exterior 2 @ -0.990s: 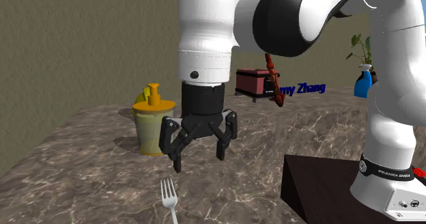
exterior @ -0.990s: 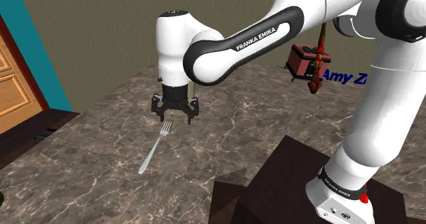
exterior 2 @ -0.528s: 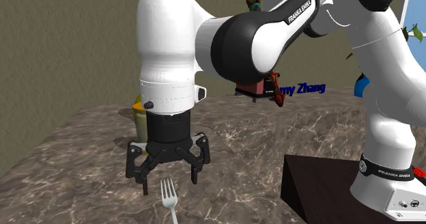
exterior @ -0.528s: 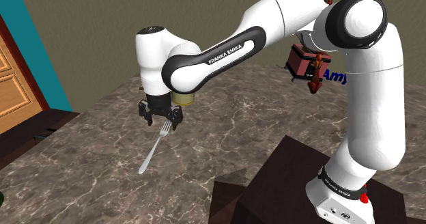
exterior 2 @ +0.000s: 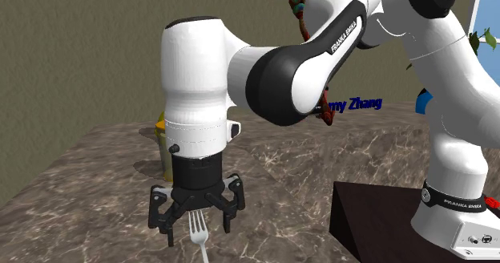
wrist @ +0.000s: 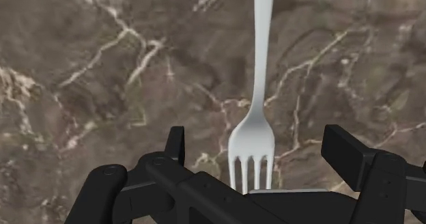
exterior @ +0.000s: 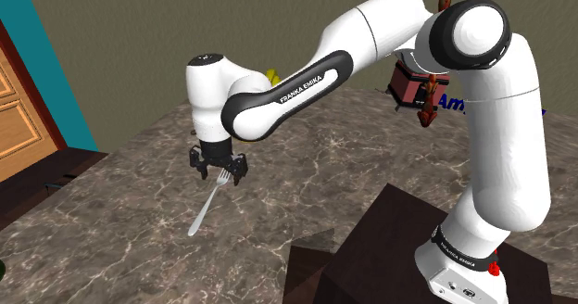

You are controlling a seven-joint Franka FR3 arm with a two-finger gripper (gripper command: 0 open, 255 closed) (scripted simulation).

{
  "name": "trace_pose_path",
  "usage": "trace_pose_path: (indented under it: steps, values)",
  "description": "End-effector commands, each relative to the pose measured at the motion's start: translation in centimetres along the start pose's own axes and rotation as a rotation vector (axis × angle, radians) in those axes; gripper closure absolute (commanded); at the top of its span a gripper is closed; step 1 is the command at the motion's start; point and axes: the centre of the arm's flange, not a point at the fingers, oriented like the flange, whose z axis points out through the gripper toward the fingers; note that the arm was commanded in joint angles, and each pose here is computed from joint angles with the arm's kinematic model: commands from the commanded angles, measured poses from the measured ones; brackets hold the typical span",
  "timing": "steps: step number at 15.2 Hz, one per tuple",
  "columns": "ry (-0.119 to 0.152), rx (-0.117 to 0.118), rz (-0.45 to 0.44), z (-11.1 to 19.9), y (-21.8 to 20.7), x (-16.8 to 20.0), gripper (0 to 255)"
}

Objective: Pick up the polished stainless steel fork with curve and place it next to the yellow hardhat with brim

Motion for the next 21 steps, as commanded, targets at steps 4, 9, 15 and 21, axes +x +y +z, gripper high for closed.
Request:
trace_pose_path:
  steps: [4, 9, 15, 21]
  values:
    - [0.0, 0.0, 0.0, 0.1, 0.0, 0.0, 0]
    - [0.0, 0.0, 0.0, 0.1, 0.0, 0.0, 255]
    - [0.0, 0.0, 0.0, 0.1, 0.0, 0.0, 255]
    - [0.0, 0.0, 0.0, -3.1, -0.1, 0.2, 255]
